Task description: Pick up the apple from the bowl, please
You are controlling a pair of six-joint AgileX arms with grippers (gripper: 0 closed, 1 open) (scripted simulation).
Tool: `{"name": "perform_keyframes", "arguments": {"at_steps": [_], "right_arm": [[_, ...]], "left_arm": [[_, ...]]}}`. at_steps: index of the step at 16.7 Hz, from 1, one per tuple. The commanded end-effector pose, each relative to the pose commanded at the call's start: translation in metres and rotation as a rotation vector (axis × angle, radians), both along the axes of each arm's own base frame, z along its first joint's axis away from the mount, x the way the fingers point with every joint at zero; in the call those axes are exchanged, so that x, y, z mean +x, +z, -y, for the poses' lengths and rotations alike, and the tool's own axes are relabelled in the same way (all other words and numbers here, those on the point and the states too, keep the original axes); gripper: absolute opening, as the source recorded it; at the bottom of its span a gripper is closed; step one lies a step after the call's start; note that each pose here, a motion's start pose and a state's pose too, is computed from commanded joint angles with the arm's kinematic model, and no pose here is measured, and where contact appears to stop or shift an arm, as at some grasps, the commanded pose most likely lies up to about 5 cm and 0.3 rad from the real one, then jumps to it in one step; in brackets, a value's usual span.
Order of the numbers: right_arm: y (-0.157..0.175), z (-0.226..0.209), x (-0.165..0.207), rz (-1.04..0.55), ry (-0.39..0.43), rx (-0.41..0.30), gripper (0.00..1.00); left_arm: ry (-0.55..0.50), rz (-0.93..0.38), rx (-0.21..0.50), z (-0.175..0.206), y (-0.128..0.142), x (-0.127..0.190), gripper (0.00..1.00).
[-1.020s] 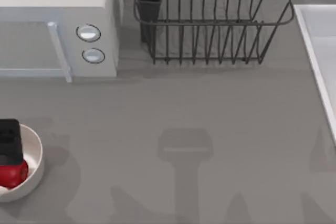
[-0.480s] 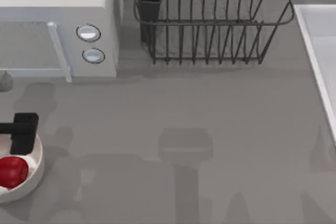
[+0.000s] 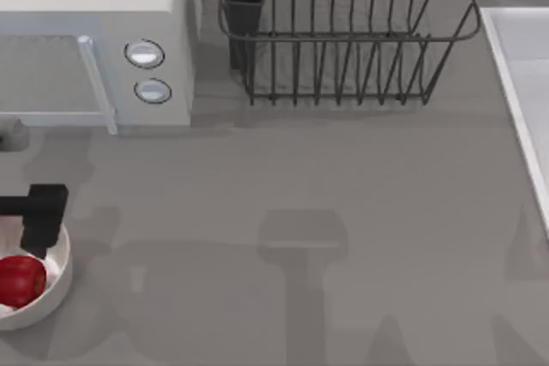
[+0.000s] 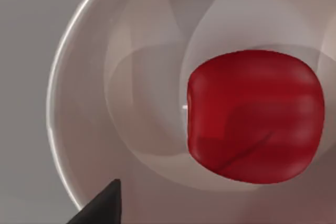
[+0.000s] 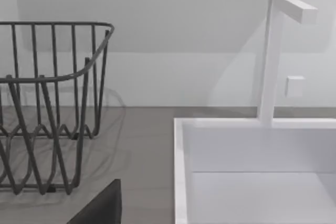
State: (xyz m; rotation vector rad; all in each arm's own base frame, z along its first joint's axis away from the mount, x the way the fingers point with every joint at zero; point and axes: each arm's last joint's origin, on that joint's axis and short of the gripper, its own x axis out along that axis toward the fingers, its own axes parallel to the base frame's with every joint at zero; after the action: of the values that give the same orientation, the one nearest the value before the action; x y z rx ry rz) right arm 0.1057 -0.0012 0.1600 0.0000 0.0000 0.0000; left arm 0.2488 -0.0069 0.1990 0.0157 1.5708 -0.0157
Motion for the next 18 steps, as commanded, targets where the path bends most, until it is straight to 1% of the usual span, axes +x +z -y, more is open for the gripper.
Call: {"name": "perform_keyframes", "arguments": {"at_steps": [2,4,6,9,13,15,18], "right_arm": [[0.0,0.0,0.0,0.0,0.0,0.0,1.0],[0.0,0.0,0.0,0.0,0.0,0.0,1.0],[0.0,0.0,0.0,0.0,0.0,0.0,1.0],[0.0,0.0,0.0,0.0,0.0,0.0,1.0],[0.0,0.0,0.0,0.0,0.0,0.0,1.0],[0.0,0.0,0.0,0.0,0.0,0.0,1.0],[0.0,0.0,0.0,0.0,0.0,0.0,1.0]], "left_arm": [[0.004,0.002,0.0,-0.001,-0.001,-0.001,1.0],[0.004,-0.005,0.0,-0.001,-0.011,0.001,1.0],[0.003,-0.005,0.0,-0.001,-0.029,0.004,1.0],[0.002,0.013,0.0,0.0,-0.064,0.007,1.0],[0.0,0.01,0.0,0.0,-0.102,0.002,1.0],[0.0,0.0,0.0,0.0,-0.109,0.0,1.0],[0.0,0.0,0.0,0.0,-0.109,0.0,1.0]]}}
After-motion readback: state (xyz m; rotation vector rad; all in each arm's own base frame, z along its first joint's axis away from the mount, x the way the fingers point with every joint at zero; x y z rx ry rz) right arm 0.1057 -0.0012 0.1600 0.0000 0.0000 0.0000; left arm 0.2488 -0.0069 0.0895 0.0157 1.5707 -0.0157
